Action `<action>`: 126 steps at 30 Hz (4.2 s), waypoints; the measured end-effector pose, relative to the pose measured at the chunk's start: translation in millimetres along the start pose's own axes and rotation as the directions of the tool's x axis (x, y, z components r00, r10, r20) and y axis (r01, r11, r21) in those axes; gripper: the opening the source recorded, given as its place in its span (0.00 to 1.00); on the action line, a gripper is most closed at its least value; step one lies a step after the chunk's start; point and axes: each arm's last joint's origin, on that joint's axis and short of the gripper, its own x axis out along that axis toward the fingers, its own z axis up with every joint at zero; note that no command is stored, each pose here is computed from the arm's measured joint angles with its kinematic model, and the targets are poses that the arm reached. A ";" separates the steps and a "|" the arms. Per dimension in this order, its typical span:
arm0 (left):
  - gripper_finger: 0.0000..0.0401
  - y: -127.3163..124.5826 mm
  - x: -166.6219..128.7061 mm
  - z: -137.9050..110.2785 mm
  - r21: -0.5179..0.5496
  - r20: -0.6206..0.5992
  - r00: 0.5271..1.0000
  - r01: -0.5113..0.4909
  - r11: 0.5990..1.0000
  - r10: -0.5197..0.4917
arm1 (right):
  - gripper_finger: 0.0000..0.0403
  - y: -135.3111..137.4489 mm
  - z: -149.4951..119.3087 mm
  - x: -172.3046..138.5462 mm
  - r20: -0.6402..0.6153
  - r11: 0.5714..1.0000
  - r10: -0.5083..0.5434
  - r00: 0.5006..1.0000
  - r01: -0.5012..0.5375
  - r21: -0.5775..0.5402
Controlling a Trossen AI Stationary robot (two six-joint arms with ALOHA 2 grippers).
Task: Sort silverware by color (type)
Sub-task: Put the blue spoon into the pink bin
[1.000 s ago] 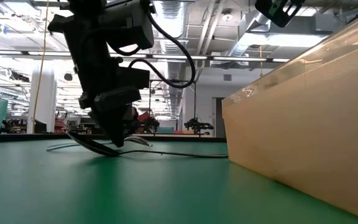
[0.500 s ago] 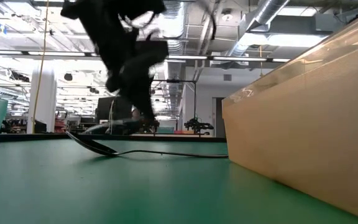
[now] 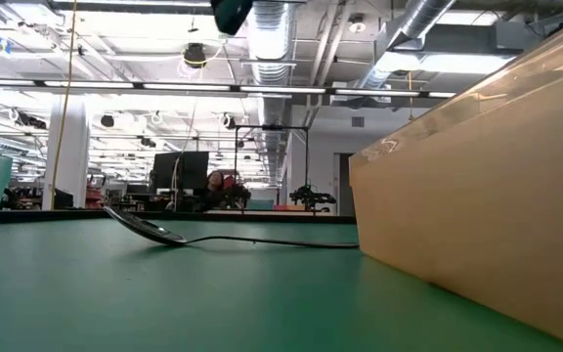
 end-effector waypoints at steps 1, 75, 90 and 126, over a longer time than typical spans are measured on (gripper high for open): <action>0.00 -1.1 -0.2 1.7 -0.011 0.005 0.999 0.040 0.999 -0.040 | 0.20 1.4 2.2 3.6 0.013 1.000 -0.006 1.000 0.006 -0.025; 0.22 10.5 -2.2 -1.8 -0.111 -0.151 0.957 0.233 0.966 -0.249 | 0.02 4.3 9.2 95.8 0.027 0.943 0.235 0.972 -0.222 -0.249; 0.33 15.7 -46.4 5.6 -0.126 -0.234 0.961 0.118 0.985 -0.145 | 0.02 -16.2 37.0 -10.7 -0.555 0.885 0.465 0.690 -0.347 0.310; 0.34 20.5 -84.9 21.6 -0.097 -0.126 0.992 -0.035 0.995 0.022 | 0.12 13.4 -103.5 2.3 -0.870 0.897 0.441 0.222 -0.156 0.415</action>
